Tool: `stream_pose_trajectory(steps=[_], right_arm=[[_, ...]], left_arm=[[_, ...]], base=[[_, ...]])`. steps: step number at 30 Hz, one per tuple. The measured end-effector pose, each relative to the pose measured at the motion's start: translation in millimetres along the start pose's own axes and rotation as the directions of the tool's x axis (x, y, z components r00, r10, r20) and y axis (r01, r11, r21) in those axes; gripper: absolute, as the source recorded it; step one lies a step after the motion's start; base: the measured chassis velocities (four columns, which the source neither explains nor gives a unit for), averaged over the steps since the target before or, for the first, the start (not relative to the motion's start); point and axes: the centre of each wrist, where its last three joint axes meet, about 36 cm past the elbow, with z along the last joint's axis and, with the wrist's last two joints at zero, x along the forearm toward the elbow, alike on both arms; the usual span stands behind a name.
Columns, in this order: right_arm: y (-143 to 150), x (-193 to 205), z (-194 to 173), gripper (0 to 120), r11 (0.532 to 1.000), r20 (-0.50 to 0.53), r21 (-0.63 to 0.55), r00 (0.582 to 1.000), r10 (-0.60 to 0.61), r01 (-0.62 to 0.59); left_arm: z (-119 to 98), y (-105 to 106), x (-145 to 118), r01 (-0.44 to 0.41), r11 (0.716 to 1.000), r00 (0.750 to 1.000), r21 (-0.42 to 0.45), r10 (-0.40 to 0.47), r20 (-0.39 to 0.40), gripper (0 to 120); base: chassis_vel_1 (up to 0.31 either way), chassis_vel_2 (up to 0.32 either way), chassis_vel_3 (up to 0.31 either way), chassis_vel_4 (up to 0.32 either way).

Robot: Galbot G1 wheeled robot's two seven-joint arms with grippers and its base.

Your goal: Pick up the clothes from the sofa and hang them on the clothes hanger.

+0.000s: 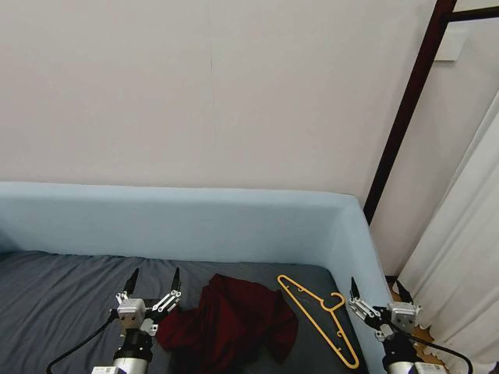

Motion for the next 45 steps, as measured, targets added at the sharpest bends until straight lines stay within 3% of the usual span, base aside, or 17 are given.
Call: stream_pose_trajectory(steps=[5, 9, 16, 32, 41, 42, 45], right_arm=[[2.3, 0.8, 0.8, 100, 1.000, 0.002, 0.003, 1.000, 0.004, -0.004], [-0.3, 1.1, 10.1, 100, 0.996, 0.050, 0.084, 0.999, -0.022, 0.017], [0.2, 1.6, 1.7, 100, 0.999, 0.041, 0.046, 0.999, -0.004, 0.003], [-10.3, 1.0, -1.1, 100, 0.994, 0.042, 0.108, 0.999, 0.015, -0.019], [-3.0, -0.8, -7.0, 100, 0.978, -0.087, -0.197, 0.992, -0.091, 0.073], [-2.9, -2.4, -19.3, 100, 0.952, -0.177, -0.300, 0.977, -0.117, 0.059], [-3.6, -9.7, -31.9, 100, 0.912, -0.279, -0.409, 0.947, -0.161, 0.035]], left_arm=[[-0.6, -1.0, -2.0, -0.010, 1.000, 1.000, 0.005, 0.010, 0.005, 100], [4.9, -0.3, -3.6, -0.014, 1.000, 1.000, 0.006, 0.014, 0.011, 100], [3.1, -1.9, -8.7, -0.008, 1.000, 1.000, 0.028, 0.007, 0.025, 100], [-2.4, 3.0, -5.6, -0.034, 0.999, 0.998, 0.019, 0.033, 0.049, 100], [-6.4, -1.9, 2.3, -0.049, 0.999, 0.997, 0.021, 0.047, 0.061, 100], [-7.8, -1.3, 2.3, -0.056, 0.998, 0.996, 0.011, 0.055, 0.072, 100], [-10.2, -0.6, 2.6, -0.062, 0.998, 0.995, 0.006, 0.061, 0.079, 100]], base=[[0.000, 0.000, 0.000, 0.000], [0.000, 0.000, 0.000, 0.000], [0.000, 0.000, 0.000, 0.000], [0.000, 0.000, 0.000, 0.000], [0.000, 0.000, 0.000, 0.000], [0.000, 0.000, 0.000, 0.000], [0.000, 0.000, 0.000, 0.000]])
